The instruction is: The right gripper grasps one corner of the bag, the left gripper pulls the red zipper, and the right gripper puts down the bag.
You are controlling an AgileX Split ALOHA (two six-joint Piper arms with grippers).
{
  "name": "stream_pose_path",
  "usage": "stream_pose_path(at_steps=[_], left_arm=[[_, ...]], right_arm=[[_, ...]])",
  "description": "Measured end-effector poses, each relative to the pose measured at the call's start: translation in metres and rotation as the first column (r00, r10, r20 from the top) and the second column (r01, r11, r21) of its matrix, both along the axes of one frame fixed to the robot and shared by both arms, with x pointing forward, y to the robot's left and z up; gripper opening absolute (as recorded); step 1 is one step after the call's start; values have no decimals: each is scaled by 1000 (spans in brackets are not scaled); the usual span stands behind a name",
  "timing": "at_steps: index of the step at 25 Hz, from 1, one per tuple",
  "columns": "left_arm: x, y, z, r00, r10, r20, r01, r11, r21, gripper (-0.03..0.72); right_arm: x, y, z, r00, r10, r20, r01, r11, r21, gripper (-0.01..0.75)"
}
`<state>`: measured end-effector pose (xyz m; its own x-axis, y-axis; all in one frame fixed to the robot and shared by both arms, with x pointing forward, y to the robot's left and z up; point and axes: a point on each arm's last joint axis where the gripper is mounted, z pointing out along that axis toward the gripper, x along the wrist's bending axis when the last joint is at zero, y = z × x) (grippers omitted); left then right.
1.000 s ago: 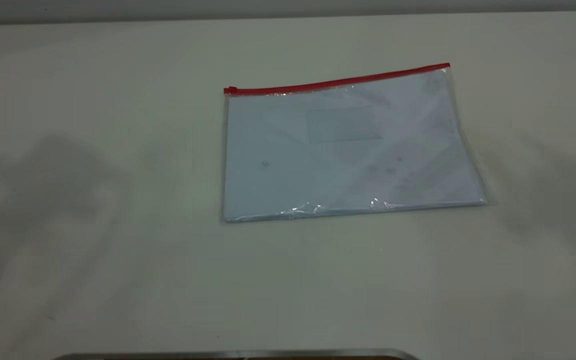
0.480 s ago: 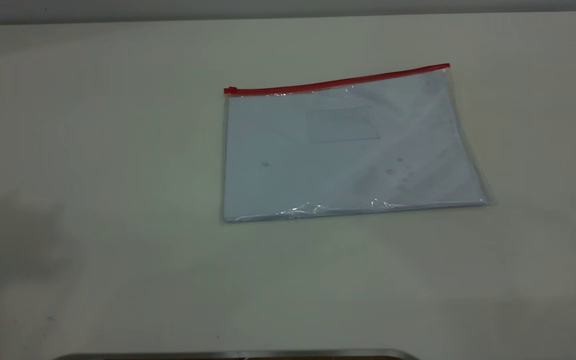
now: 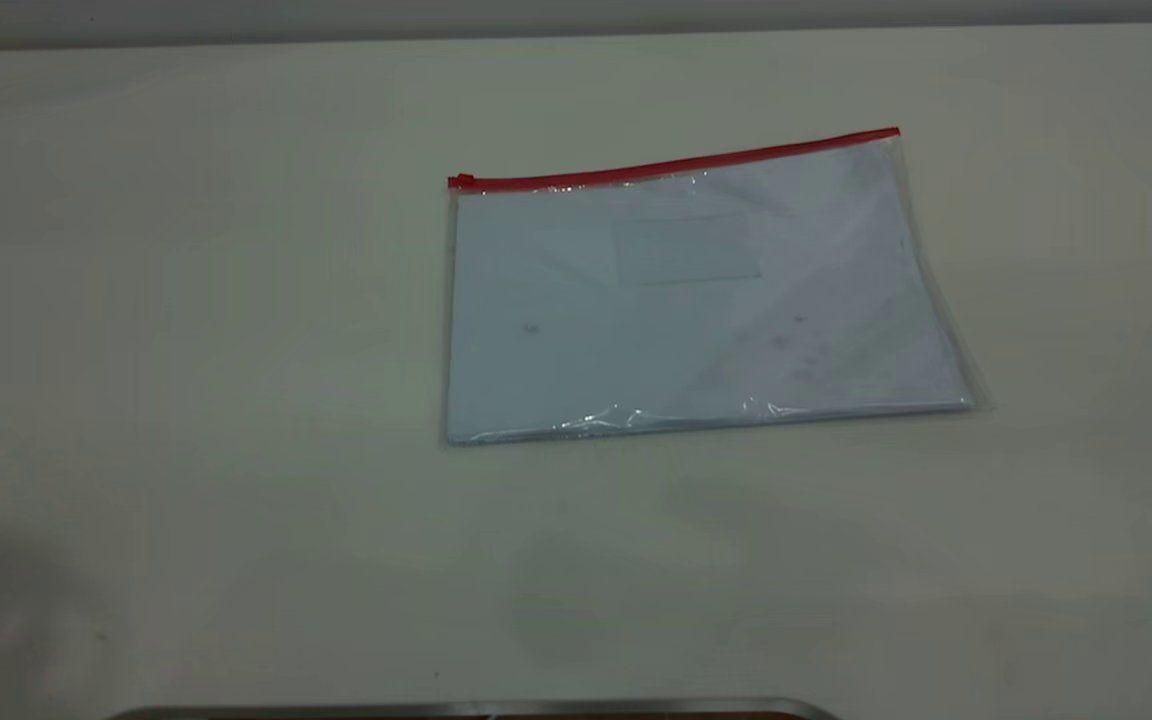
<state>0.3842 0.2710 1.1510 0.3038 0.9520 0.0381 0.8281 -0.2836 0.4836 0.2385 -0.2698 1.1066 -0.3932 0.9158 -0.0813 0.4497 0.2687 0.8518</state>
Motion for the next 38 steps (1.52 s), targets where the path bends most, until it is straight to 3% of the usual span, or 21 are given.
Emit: stream_pose_path(at_steps=[5,11,16,25,38], left_arm=[[-41,8,-48,996,46,-80,-46,999,-6,590],[-84,16,-88,994,77,-76,-79,997,-23,590],[-107,21,-109,997,78,-30,-79,996,-37,590],[-130,25,-117,989,79,128,-69,994,-79,590],[-138,27,-118,979,81,185,-64,993,-94,590]], right_arm=[[3,-3,-40,999,-40,-23,40,999,9,576],[-9,-4,-53,995,-72,73,71,997,17,576],[-11,-5,-59,996,-72,45,72,997,-3,576],[-11,-6,-63,997,-76,22,76,997,-18,576],[-11,-6,-63,997,-76,22,76,997,-18,576]])
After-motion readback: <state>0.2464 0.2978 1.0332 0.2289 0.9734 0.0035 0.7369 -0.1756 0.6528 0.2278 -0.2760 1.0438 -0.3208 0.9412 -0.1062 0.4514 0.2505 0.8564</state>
